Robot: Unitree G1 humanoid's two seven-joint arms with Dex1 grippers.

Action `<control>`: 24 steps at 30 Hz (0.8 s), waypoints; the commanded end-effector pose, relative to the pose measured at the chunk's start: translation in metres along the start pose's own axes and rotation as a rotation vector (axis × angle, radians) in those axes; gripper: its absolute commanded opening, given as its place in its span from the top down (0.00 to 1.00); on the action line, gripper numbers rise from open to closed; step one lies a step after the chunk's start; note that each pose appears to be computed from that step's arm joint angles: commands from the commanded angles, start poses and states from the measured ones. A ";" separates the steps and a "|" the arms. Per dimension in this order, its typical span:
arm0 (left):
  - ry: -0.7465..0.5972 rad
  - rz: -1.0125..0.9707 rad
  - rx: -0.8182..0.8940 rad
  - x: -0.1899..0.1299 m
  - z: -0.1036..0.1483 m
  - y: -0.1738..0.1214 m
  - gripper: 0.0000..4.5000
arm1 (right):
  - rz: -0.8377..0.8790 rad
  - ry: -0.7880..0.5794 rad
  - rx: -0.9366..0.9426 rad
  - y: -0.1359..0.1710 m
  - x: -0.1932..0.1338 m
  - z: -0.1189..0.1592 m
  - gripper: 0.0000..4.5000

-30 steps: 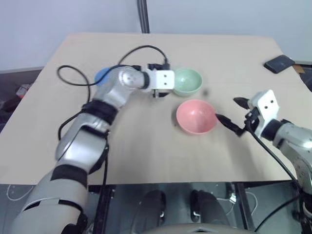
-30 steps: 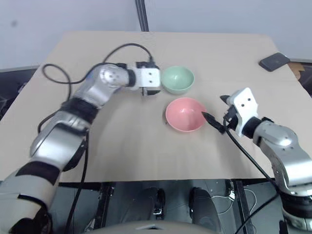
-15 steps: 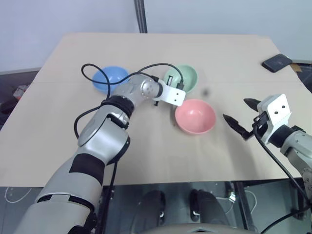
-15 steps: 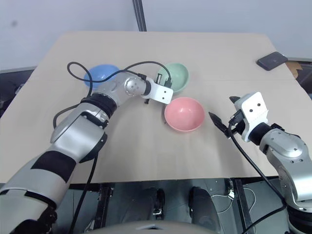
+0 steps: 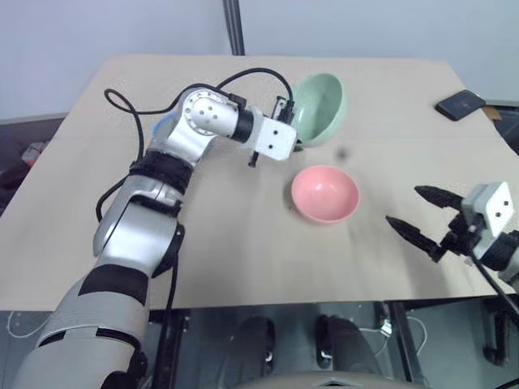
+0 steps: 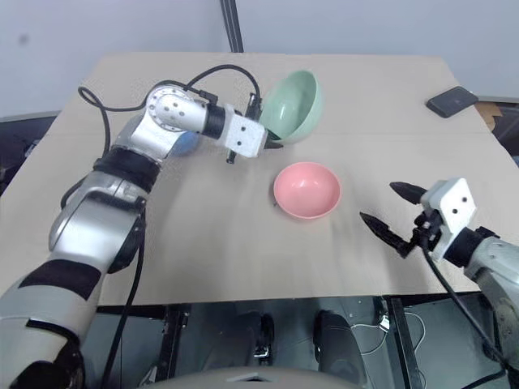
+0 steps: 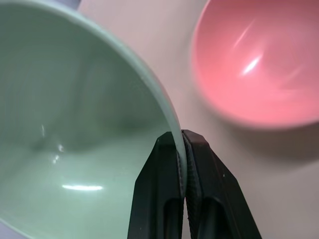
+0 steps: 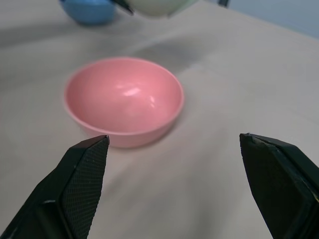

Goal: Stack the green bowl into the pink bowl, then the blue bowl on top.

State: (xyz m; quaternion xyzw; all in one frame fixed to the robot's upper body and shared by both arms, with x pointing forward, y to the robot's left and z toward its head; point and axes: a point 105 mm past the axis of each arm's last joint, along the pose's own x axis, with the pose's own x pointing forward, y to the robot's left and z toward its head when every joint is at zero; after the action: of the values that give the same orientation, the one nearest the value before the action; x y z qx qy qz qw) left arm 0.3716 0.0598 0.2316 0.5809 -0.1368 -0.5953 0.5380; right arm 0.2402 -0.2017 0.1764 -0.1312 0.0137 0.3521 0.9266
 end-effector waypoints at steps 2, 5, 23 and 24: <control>-0.128 -0.048 -0.006 -0.011 0.036 0.002 0.98 | -0.010 -0.072 -0.050 -0.011 -0.016 0.015 0.02; -0.156 -0.105 -0.006 -0.004 0.044 -0.005 0.98 | -0.041 -0.078 -0.072 -0.018 -0.021 0.017 0.02; 0.191 0.338 -0.457 -0.060 -0.016 0.005 0.16 | 0.065 -0.115 -0.059 -0.003 0.008 0.018 0.02; 0.294 0.412 -0.507 -0.071 -0.030 0.000 0.16 | 0.078 -0.119 -0.058 -0.003 0.011 0.018 0.02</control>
State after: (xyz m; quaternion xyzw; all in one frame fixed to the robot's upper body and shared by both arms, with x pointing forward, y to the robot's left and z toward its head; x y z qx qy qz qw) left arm 0.3692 0.1075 0.2500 0.4693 -0.0302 -0.4880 0.7354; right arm 0.2487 -0.1955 0.1854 -0.1271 -0.0274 0.3857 0.9134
